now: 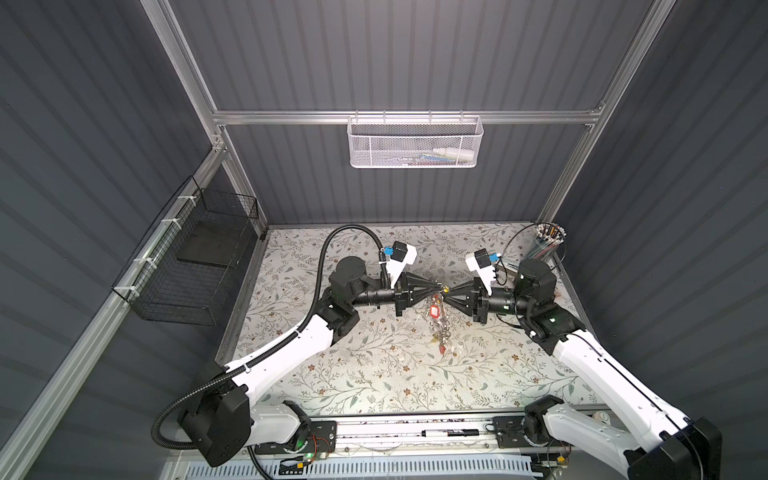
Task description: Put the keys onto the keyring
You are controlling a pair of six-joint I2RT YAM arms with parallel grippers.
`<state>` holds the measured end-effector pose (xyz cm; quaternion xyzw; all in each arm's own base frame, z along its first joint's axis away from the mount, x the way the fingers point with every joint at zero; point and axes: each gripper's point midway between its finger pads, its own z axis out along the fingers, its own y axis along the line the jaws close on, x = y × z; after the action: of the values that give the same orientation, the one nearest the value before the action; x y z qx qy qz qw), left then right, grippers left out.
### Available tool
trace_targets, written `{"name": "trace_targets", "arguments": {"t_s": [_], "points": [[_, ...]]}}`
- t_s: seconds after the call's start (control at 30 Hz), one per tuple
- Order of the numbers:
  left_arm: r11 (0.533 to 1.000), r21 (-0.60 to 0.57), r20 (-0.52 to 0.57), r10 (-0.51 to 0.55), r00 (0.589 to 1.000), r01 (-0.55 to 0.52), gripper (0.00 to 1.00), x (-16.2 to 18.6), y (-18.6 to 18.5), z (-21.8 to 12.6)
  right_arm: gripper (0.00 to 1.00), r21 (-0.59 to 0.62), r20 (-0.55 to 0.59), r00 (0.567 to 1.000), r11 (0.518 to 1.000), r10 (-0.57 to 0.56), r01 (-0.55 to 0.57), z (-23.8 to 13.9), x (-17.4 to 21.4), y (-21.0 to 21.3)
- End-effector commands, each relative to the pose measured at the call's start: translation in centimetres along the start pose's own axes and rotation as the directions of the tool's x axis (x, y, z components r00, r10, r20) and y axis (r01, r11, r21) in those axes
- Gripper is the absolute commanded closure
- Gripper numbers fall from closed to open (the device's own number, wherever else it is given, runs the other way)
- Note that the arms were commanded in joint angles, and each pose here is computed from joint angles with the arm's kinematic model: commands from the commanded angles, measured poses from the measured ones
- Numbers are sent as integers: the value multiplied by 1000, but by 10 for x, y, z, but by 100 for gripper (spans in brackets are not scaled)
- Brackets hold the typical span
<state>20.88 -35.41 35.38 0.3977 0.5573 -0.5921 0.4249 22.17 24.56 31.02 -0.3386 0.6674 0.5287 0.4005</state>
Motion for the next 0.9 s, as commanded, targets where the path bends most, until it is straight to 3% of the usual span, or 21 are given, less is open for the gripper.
{"name": "trace_targets", "arguments": {"t_s": [0.0,0.27,0.87], "points": [[998,36,89,43,995,-46,100,-22,-12,0,94,-9,-2,1000,1000,-4,4,2,-1,-1],[997,73,138,29,990,-40,100,-27,-17,7,97,-17,-48,999,1000,8,-9,14,7,-3],[995,94,199,3,980,-22,100,-24,-7,13,94,8,-116,992,999,52,-51,30,23,-18]]}}
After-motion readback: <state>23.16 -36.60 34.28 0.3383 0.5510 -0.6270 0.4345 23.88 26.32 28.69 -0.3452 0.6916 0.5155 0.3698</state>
